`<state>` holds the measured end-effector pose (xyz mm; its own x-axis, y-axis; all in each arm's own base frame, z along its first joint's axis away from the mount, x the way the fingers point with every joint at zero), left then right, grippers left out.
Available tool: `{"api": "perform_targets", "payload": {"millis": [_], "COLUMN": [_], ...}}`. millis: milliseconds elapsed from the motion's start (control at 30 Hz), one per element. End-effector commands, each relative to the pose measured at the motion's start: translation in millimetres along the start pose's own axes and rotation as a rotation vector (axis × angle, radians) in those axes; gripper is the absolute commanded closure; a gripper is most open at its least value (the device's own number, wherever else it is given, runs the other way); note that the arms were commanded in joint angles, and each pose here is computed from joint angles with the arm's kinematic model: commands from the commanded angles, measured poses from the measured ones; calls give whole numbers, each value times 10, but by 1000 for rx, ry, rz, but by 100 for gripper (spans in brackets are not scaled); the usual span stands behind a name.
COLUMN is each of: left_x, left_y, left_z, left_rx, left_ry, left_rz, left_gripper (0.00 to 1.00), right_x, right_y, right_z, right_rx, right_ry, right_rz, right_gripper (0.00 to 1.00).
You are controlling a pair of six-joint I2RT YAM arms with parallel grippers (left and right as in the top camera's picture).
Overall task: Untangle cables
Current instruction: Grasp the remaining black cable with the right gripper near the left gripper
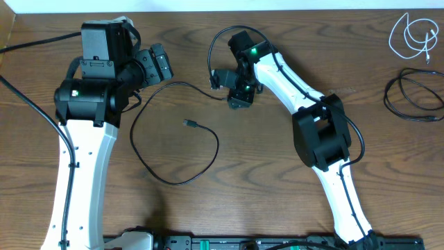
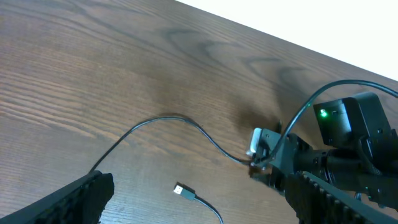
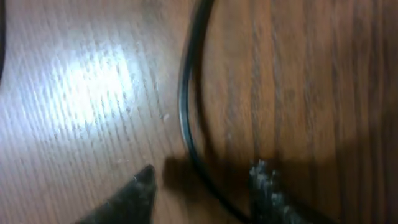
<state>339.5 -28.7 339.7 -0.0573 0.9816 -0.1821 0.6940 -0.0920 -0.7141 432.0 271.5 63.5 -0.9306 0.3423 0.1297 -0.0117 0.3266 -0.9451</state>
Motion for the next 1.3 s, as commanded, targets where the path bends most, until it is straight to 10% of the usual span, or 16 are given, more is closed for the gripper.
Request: {"api": "perform_targets", "payload": {"millis": [0, 200, 500, 1000, 1267], "left_x": [19, 20, 22, 26, 15], "left_y": [18, 22, 22, 82, 215], "left_z": [-2, 2, 17, 79, 112], "left_rx": [6, 7, 15, 46, 85], "left_ry": [-8, -8, -8, -10, -13], "left_rz": [-10, -9, -11, -6, 6], "left_gripper": [5, 6, 6, 6, 6], "right_x": [11, -36, -500, -530, -297], "right_y": [23, -36, -354, -671, -533], "right_z": [26, 81, 701, 1058, 644], "right_rx": [15, 62, 276, 182, 103], "right_ry": [125, 342, 778, 957, 937], "right_rz": [-6, 69, 497, 89, 7], "right_gripper": [69, 99, 99, 99, 59]}}
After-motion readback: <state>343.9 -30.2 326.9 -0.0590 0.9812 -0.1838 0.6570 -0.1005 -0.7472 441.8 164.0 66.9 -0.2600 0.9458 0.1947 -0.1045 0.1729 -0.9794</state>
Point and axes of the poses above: each gripper's point midway between its finger pads, its own y axis out along the fingers, its own x axis along the line the jaws close on, z = x × y, the point moved 6 cm from there along -y, back along the fingers, and after that the axes turned 8 degrees about y, right-handed, at the moved point
